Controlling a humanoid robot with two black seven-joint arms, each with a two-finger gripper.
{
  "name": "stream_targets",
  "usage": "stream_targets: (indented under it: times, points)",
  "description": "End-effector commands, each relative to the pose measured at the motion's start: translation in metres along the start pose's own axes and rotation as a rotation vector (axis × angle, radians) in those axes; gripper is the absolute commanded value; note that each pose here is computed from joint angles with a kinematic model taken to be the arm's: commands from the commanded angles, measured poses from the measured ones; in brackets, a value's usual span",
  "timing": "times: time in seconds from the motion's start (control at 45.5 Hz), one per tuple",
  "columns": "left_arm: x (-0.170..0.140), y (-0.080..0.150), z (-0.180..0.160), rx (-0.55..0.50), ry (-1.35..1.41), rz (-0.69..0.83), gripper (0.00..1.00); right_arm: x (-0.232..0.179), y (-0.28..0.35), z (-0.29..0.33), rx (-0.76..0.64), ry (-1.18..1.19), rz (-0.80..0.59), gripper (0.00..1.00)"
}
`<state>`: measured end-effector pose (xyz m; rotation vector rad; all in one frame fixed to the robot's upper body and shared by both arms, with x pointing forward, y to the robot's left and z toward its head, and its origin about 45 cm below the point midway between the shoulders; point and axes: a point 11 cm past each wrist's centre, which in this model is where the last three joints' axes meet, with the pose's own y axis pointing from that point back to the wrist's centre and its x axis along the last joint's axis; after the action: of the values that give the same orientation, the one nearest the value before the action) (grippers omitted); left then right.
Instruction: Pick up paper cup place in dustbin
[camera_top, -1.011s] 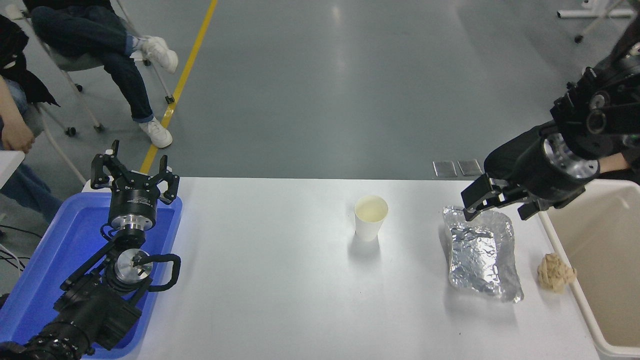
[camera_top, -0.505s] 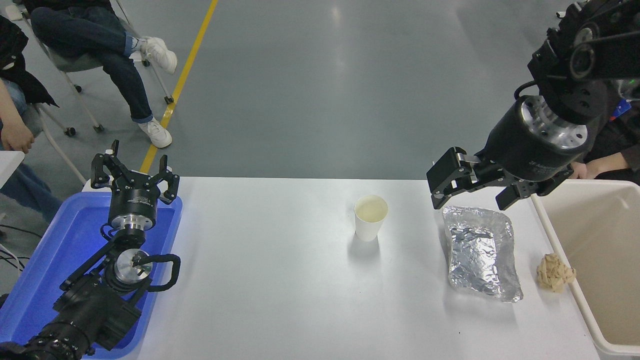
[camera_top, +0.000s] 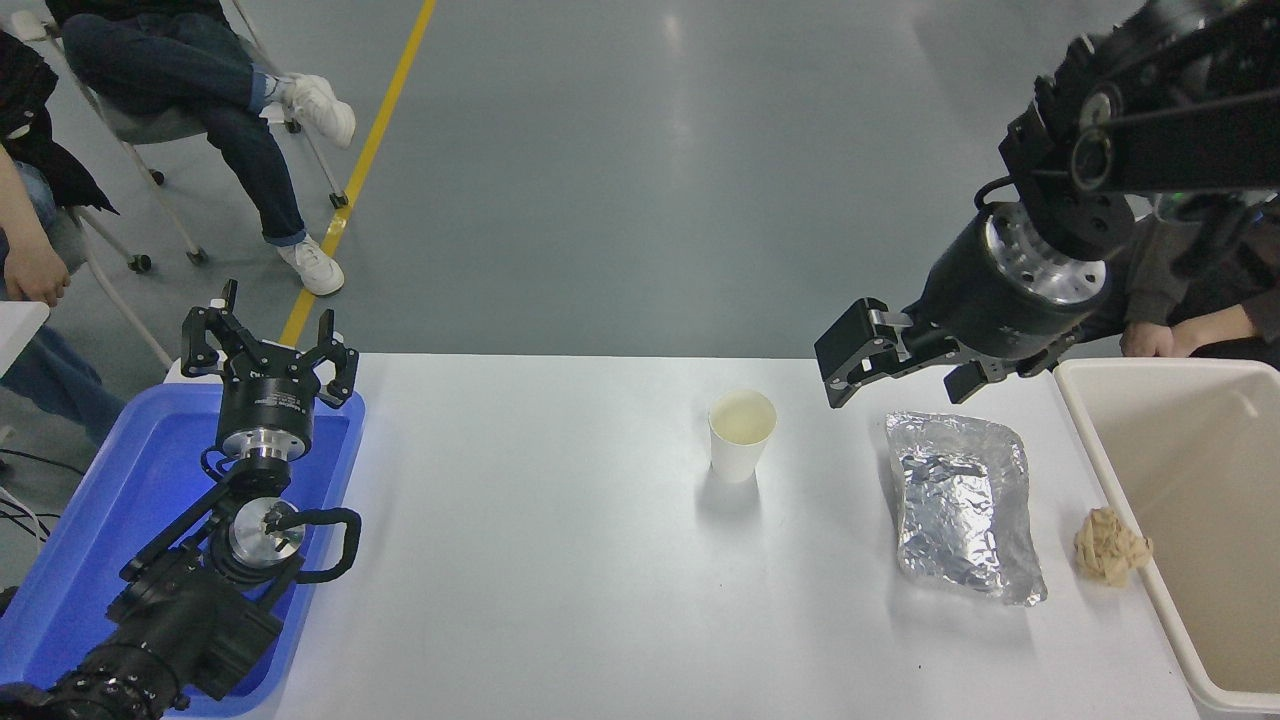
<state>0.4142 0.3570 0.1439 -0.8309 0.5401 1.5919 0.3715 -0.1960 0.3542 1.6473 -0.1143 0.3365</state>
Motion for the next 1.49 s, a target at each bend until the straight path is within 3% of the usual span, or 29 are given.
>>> stream_targets:
  times: [0.0,0.242,0.725,1.319,1.385,1.473]
  points:
    - [0.0,0.0,0.0,-0.001,0.0,0.0,0.99,0.031,-0.065,0.022,-0.033,0.011,0.135,1.0]
    - [0.0,0.0,0.0,-0.001,0.0,0.0,0.99,0.048,-0.141,0.027,-0.018,-0.085,0.289,1.0]
    - [0.0,0.0,0.0,-0.001,0.0,0.0,0.99,0.006,-0.212,-0.003,0.098,-0.158,0.277,1.0]
    - [-0.001,0.0,0.0,-0.001,0.0,-0.001,0.99,-0.023,-0.252,0.01,0.1,-0.169,0.288,1.0]
    - [-0.001,0.0,0.0,-0.001,0.0,-0.001,0.99,-0.026,-0.255,0.008,0.113,-0.177,0.286,0.97]
    - [-0.001,0.0,0.0,-0.001,0.0,-0.001,0.99,-0.029,-0.258,0.006,0.125,-0.184,0.286,0.86]
